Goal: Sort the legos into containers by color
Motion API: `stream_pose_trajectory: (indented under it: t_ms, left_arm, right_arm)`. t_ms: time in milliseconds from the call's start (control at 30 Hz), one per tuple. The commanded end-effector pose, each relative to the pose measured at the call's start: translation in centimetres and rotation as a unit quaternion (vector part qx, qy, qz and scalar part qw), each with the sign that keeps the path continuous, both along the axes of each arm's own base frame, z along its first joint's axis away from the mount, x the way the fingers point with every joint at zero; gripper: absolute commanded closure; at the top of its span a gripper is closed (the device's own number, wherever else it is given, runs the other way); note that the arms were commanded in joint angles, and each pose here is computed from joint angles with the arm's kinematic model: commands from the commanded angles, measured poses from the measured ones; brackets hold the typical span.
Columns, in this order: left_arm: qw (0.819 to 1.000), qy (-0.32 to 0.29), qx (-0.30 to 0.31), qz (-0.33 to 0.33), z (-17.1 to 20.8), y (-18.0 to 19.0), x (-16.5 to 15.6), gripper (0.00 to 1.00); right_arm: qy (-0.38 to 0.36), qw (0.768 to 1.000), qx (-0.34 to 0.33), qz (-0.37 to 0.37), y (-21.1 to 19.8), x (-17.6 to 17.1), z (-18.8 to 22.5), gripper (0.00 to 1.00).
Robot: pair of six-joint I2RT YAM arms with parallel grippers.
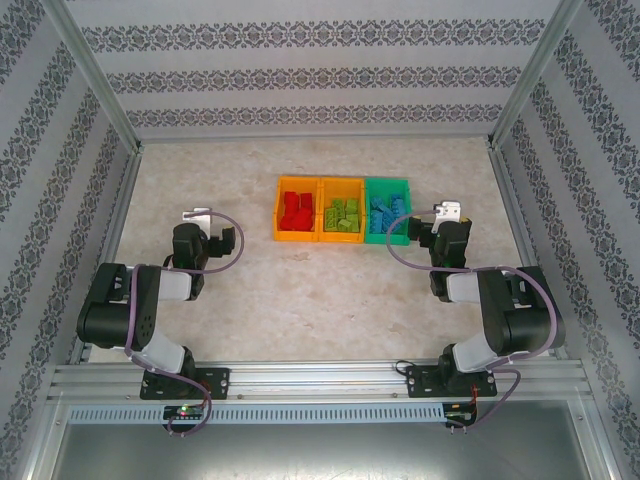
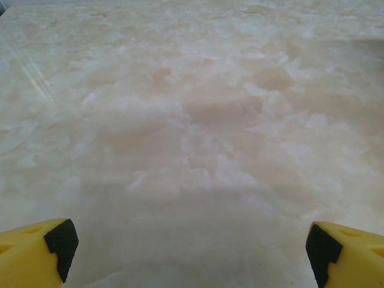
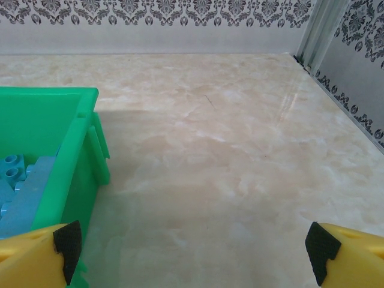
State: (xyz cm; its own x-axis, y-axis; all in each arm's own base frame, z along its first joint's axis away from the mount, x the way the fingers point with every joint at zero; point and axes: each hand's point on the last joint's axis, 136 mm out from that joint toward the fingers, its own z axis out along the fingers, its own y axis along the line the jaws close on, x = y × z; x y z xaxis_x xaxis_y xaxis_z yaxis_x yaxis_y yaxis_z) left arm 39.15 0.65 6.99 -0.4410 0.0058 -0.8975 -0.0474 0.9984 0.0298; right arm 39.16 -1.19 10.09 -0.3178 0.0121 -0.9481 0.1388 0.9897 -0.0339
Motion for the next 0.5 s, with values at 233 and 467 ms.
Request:
stream_pose_trajectory:
  t_ms: [233, 467]
  left_arm:
    - [1.000, -0.026, -0.003, -0.005, 1.25, 0.05, 0.76, 0.01]
    - [1.000, -0.026, -0.004, -0.005, 1.25, 0.08, 0.76, 0.00]
  right_arm:
    - [-0.013, 1.000, 0.009, -0.002, -0.07, 0.27, 0.61, 0.02]
    - [-0.015, 1.000, 0.007, -0.004, -0.18, 0.21, 0.69, 0.02]
